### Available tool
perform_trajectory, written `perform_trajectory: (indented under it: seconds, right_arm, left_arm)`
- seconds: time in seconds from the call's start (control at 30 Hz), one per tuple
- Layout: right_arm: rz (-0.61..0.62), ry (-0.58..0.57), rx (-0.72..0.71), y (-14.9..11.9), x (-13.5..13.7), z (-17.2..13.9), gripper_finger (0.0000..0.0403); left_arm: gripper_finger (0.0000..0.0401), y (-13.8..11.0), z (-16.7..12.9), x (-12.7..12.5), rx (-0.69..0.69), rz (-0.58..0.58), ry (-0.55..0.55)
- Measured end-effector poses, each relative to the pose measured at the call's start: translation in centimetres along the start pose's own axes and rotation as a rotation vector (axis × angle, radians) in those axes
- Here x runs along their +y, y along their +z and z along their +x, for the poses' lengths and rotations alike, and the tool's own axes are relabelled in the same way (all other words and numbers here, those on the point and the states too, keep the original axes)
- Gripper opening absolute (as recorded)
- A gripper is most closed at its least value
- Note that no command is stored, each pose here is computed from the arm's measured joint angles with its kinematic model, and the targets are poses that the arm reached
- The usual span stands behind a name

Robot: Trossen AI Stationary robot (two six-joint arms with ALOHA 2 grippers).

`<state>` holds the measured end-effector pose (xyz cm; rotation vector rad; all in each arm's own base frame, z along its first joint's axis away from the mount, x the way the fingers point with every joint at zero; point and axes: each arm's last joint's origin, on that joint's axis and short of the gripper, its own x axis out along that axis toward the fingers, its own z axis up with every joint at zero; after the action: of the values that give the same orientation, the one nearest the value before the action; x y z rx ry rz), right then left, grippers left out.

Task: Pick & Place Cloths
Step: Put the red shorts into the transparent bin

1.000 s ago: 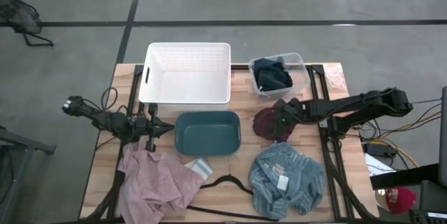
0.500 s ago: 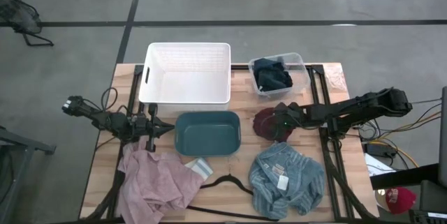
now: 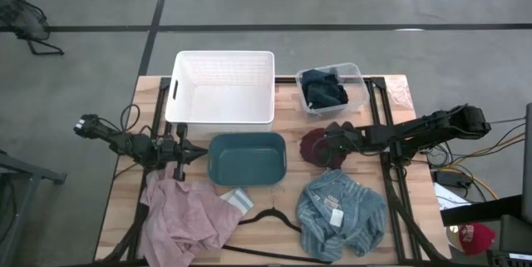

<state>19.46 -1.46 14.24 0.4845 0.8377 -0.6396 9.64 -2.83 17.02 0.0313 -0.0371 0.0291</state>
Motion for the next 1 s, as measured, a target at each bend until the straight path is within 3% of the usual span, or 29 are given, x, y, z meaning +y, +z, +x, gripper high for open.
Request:
perform_trajectory:
  seconds: [0.47,0.73,1.0]
  right_arm:
    - [-0.058,0.049,-0.018,0.3,0.3,0.0,0.0019]
    - [-0.08,0.058,-0.029,0.5,0.5,-0.1,0.002]
    - [-0.135,0.102,-0.084,2.4,1.7,-1.0,0.0016]
  left_arm:
    - [0.0026,0.0,0.0,0.0,0.0,0.0,0.0]
    - [0.0026,0.0,0.0,0.0,0.0,0.0,0.0]
    - [0.0026,0.0,0.0,0.0,0.0,0.0,0.0]
